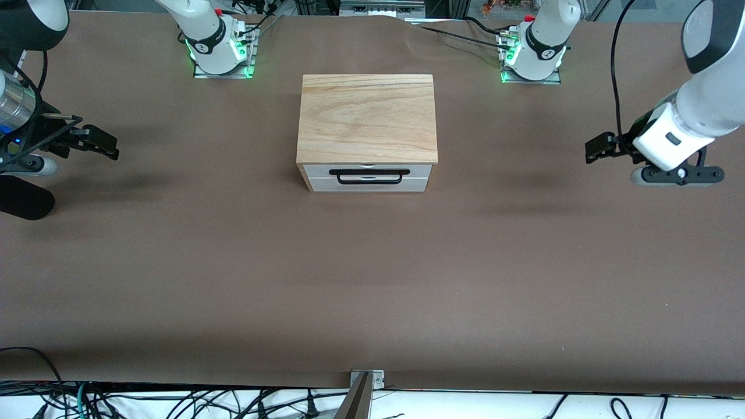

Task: Pull top drawer with both arms simultaneously
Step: 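Move the left gripper and the right gripper toward the drawer handle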

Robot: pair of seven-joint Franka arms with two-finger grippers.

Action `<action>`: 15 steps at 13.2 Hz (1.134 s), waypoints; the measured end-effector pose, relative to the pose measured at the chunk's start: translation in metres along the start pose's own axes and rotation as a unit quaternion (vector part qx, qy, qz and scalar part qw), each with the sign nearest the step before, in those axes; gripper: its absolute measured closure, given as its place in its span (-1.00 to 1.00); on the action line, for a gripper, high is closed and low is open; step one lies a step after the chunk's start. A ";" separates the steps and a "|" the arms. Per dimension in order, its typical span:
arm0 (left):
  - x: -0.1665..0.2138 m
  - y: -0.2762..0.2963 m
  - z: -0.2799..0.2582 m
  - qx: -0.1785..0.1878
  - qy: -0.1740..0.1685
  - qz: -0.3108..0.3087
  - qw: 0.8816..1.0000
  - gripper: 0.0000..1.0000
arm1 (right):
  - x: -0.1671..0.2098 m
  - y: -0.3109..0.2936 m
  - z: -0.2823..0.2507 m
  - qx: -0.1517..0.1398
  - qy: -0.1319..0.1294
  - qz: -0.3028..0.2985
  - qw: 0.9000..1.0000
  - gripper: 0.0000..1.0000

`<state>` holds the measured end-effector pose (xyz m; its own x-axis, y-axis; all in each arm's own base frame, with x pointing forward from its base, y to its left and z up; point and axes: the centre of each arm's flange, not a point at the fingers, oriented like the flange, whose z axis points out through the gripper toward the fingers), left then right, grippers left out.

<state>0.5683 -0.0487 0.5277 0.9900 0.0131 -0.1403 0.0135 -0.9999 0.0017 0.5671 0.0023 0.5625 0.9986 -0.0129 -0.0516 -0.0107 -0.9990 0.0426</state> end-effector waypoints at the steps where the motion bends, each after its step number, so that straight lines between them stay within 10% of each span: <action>1: 0.004 0.001 0.006 0.000 -0.002 0.001 1.000 -1.00 | 0.000 0.000 0.000 0.001 0.000 0.000 1.000 -1.00; 8: 0.005 0.007 0.007 -0.022 -0.002 0.000 1.000 -1.00 | 0.000 0.001 0.000 0.001 -0.001 0.001 1.000 -1.00; 15: 0.061 0.049 0.132 -0.241 -0.025 -0.040 0.969 -1.00 | -0.003 -0.002 0.005 0.009 -0.021 0.000 1.000 -1.00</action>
<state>0.6111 -0.0970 0.3889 0.9753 0.0777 -0.2070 0.1652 -0.8781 0.4491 0.5635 0.0044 0.5574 0.9955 -0.0150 -0.0931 -0.0128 -0.9996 0.0243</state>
